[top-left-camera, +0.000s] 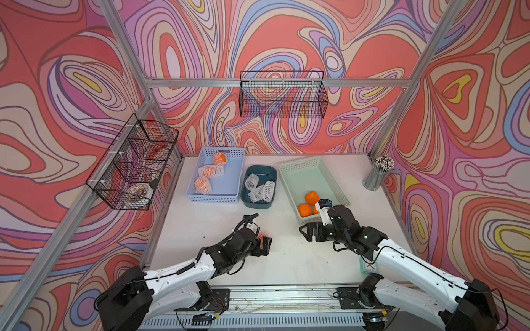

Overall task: Remove foam nets from oranges
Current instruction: Place the orange at the center of the board, then remove the foam net from the orange.

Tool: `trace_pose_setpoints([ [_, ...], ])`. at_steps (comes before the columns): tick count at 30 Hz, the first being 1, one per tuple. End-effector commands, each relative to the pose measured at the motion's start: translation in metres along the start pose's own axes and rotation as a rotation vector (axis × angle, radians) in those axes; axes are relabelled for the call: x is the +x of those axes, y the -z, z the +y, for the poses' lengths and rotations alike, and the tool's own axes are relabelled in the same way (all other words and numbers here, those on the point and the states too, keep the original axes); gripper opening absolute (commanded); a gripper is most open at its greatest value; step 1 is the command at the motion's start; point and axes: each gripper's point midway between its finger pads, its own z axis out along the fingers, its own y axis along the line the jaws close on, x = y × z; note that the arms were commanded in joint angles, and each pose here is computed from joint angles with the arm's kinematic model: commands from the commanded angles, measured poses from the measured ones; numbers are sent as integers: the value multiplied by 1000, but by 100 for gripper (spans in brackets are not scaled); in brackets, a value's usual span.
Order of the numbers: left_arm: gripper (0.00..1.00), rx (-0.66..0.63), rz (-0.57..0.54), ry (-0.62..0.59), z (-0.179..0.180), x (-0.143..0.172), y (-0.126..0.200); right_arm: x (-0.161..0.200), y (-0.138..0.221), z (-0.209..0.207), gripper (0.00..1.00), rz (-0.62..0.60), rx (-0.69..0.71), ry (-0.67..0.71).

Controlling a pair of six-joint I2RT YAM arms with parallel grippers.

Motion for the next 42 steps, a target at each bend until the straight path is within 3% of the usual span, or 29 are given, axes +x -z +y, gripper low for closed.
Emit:
trace_pose_setpoints([
  [1, 100, -25, -3, 59, 9, -9, 18, 5, -5, 7, 98, 11, -48, -12],
  [9, 100, 21, -10, 155, 19, -19, 42, 8, -24, 26, 98, 28, -155, -44],
  [25, 96, 35, 32, 292, 37, -15, 15, 27, -69, 68, 98, 111, -205, 20],
  [42, 92, 49, 73, 324, 44, -21, -4, 35, -77, 69, 98, 127, -204, 24],
])
